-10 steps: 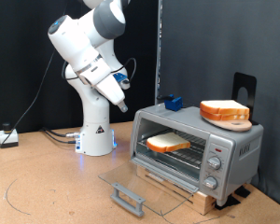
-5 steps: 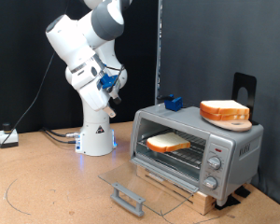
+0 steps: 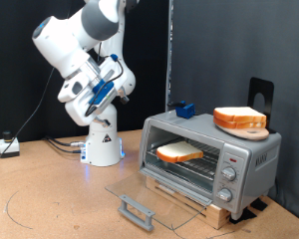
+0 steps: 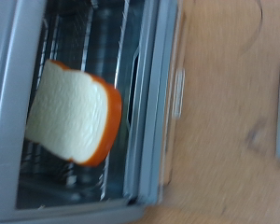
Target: Make a piece of toast with the oven
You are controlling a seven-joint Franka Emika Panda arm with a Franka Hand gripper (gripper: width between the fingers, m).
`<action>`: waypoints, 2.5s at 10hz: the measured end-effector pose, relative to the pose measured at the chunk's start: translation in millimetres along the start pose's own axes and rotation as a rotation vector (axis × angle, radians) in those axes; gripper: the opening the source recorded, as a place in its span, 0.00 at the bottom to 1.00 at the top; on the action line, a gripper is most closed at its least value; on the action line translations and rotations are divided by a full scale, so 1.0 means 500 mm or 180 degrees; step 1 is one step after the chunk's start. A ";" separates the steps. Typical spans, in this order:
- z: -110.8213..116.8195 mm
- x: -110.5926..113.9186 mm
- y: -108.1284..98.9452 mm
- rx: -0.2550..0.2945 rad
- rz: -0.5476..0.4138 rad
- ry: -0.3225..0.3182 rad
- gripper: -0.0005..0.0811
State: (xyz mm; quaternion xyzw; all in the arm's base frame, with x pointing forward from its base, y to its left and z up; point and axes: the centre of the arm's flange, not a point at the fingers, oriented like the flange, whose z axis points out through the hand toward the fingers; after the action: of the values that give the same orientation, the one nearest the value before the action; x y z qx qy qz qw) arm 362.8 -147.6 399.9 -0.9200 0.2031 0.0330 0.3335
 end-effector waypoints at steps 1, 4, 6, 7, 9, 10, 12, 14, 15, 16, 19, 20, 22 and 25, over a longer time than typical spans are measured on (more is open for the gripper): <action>-0.002 0.023 0.014 0.0025 0.0293 -0.0175 0.99; 0.002 0.024 0.029 0.0139 0.0142 -0.0280 0.99; 0.013 0.053 0.076 0.0226 0.0382 -0.0356 0.99; 0.019 0.069 0.099 0.0261 0.0463 -0.0402 0.99; 0.023 0.096 0.136 0.0321 0.0448 -0.0756 0.99; 0.024 0.121 0.151 0.0377 0.0408 -0.0942 0.99; 0.028 0.123 0.155 0.0373 0.0431 -0.0849 0.99; 0.038 0.135 0.175 0.0379 0.0490 -0.0783 0.99; 0.048 0.146 0.195 0.0374 0.0534 -0.0755 0.99; 0.061 0.157 0.214 0.0374 0.0555 -0.0757 0.99; 0.088 0.184 0.253 0.0414 0.0531 -0.0775 0.99; 0.091 0.191 0.262 0.0400 0.0551 -0.0747 0.99; 0.093 0.194 0.266 0.0389 0.0563 -0.0724 0.99; 0.139 0.184 0.277 0.0566 0.0482 -0.0814 0.99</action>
State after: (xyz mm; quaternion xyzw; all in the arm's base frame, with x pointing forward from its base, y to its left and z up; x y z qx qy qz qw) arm 397.3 -232.6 244.9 -0.8573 0.2299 0.1567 0.4333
